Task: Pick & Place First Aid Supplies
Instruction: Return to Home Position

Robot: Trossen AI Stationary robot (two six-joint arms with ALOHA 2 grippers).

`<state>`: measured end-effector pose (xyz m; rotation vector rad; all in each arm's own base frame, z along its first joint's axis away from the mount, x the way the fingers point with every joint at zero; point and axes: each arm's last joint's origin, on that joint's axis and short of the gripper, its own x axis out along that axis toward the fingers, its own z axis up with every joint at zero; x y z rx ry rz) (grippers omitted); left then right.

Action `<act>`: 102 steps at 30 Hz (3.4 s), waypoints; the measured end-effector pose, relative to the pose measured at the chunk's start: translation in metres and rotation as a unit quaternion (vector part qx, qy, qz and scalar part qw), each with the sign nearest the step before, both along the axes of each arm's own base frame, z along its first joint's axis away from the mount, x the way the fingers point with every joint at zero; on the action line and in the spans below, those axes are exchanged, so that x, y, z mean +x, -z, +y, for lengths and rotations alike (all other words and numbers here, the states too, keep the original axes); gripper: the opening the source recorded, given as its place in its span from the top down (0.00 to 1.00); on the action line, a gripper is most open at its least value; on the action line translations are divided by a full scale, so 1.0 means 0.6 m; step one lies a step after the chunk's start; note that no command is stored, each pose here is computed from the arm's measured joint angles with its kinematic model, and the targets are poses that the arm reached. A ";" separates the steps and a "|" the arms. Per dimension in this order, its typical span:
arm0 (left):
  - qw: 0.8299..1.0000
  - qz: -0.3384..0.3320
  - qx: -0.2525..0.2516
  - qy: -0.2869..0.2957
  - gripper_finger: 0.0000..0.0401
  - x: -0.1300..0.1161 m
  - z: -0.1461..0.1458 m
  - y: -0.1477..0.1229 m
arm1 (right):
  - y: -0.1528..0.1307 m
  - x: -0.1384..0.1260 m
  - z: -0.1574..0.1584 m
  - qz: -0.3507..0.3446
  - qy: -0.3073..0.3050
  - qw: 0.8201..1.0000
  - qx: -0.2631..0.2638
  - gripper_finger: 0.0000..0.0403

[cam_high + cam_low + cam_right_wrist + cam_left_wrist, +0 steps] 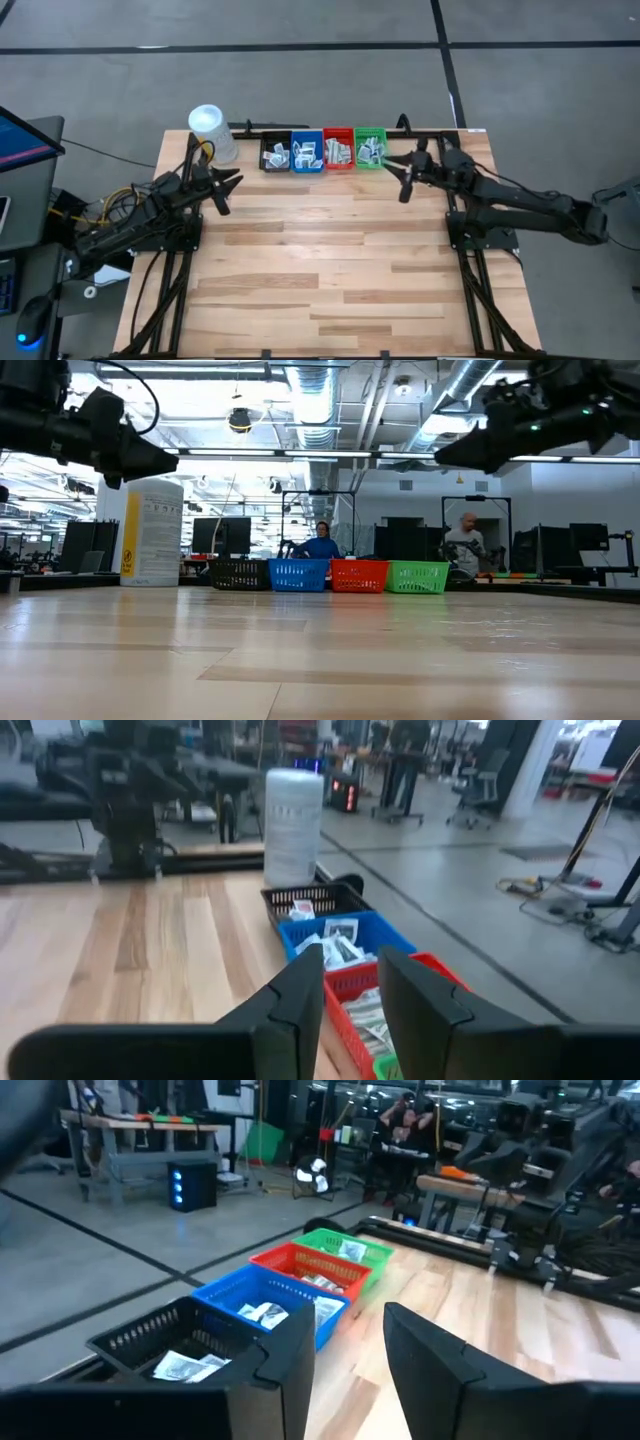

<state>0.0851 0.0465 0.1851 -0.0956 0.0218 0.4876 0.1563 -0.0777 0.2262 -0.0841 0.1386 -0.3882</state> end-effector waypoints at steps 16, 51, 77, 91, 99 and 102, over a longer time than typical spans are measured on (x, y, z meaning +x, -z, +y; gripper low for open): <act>0.999 0.005 0.045 -0.026 0.70 0.004 0.006 0.034 | 0.073 -0.070 0.020 -0.072 0.033 0.996 -0.037 0.77; 0.997 -0.053 0.017 0.059 0.70 0.009 0.001 0.020 | 0.125 -0.091 0.003 0.004 0.097 0.994 0.042 0.77; 0.997 -0.054 0.018 0.058 0.70 0.009 0.001 0.020 | 0.126 -0.091 0.003 0.004 0.097 0.994 0.042 0.77; 0.997 -0.054 0.018 0.058 0.70 0.009 0.001 0.020 | 0.126 -0.091 0.003 0.004 0.097 0.994 0.042 0.77; 0.997 -0.054 0.018 0.058 0.70 0.009 0.001 0.020 | 0.126 -0.091 0.003 0.004 0.097 0.994 0.042 0.77; 0.997 -0.054 0.018 0.058 0.70 0.009 0.001 0.020 | 0.126 -0.091 0.003 0.004 0.097 0.994 0.042 0.77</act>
